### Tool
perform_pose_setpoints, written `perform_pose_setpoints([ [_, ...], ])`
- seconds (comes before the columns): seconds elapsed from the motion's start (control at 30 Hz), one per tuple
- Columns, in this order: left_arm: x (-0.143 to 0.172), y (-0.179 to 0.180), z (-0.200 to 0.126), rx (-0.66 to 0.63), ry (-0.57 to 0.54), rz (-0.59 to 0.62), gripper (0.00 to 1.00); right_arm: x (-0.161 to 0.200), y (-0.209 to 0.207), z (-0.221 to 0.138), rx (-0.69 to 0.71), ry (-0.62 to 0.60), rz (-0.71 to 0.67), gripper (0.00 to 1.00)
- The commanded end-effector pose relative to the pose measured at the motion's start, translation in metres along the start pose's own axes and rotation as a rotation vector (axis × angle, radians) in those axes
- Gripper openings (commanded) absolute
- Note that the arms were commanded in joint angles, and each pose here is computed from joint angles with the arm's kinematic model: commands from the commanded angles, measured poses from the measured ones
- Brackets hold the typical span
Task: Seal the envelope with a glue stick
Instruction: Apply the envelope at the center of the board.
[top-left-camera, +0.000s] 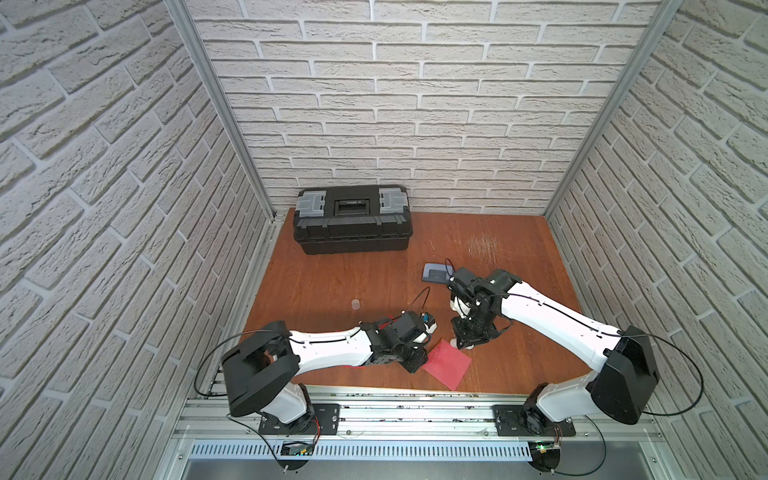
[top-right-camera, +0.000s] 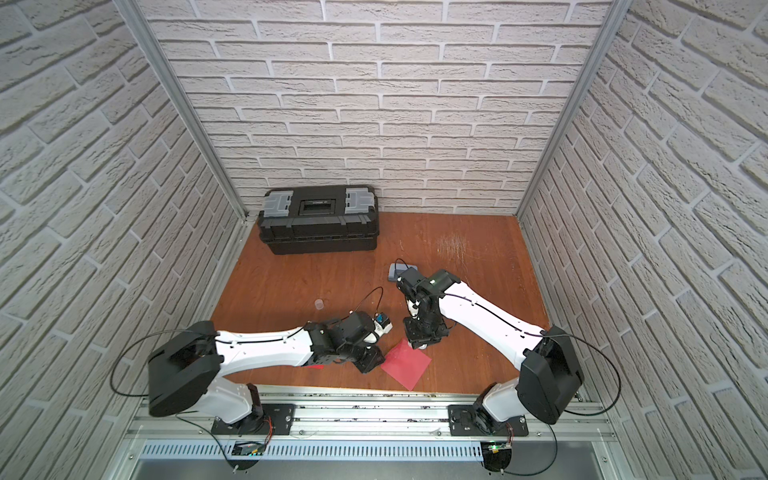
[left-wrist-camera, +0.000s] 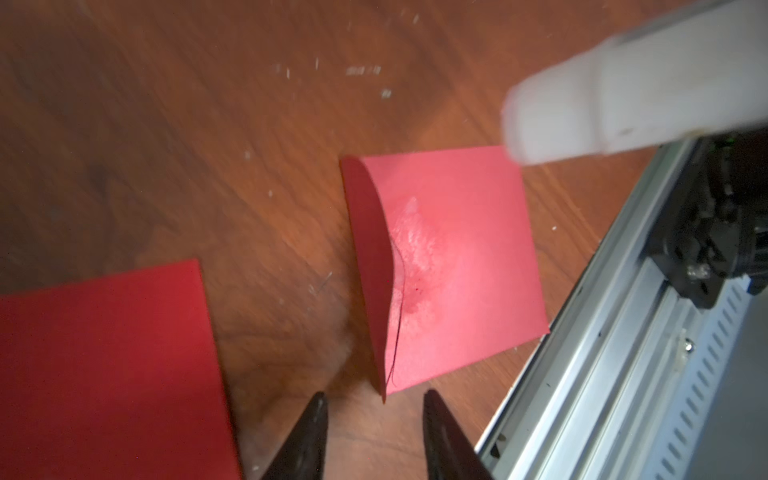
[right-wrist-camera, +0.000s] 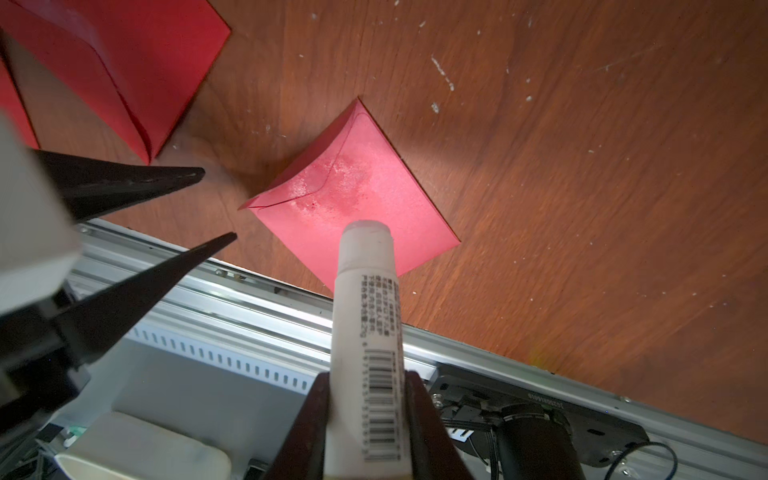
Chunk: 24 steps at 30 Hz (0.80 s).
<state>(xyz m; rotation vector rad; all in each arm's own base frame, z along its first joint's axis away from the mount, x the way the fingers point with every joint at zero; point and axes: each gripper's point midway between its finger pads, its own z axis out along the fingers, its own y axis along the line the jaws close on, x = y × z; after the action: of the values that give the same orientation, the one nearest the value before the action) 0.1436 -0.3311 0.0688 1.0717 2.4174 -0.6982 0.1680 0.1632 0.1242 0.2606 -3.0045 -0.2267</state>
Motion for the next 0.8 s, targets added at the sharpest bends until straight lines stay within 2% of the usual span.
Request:
perform_pose_setpoints([
  [0.0, -0.034, -0.009, -0.029, -0.031, -0.15, 0.149, 0.48, 0.004, 0.013, -0.005, -0.097, -0.002, -0.023, 0.03],
  [0.17, -0.068, -0.032, -0.063, -0.022, -0.341, 0.377, 0.58, 0.004, 0.031, -0.01, -0.196, 0.005, -0.039, 0.03],
  [0.33, -0.077, -0.051, -0.069, 0.03, -0.401, 0.537, 0.62, 0.005, 0.041, -0.017, -0.252, 0.005, -0.047, 0.03],
  [0.57, -0.082, -0.055, -0.05, 0.037, -0.379, 0.596, 0.62, 0.007, 0.051, -0.025, -0.312, 0.0, -0.057, 0.03],
  [0.77, -0.088, -0.058, -0.036, 0.042, -0.373, 0.601, 0.59, 0.008, 0.056, -0.029, -0.345, -0.006, -0.059, 0.03],
])
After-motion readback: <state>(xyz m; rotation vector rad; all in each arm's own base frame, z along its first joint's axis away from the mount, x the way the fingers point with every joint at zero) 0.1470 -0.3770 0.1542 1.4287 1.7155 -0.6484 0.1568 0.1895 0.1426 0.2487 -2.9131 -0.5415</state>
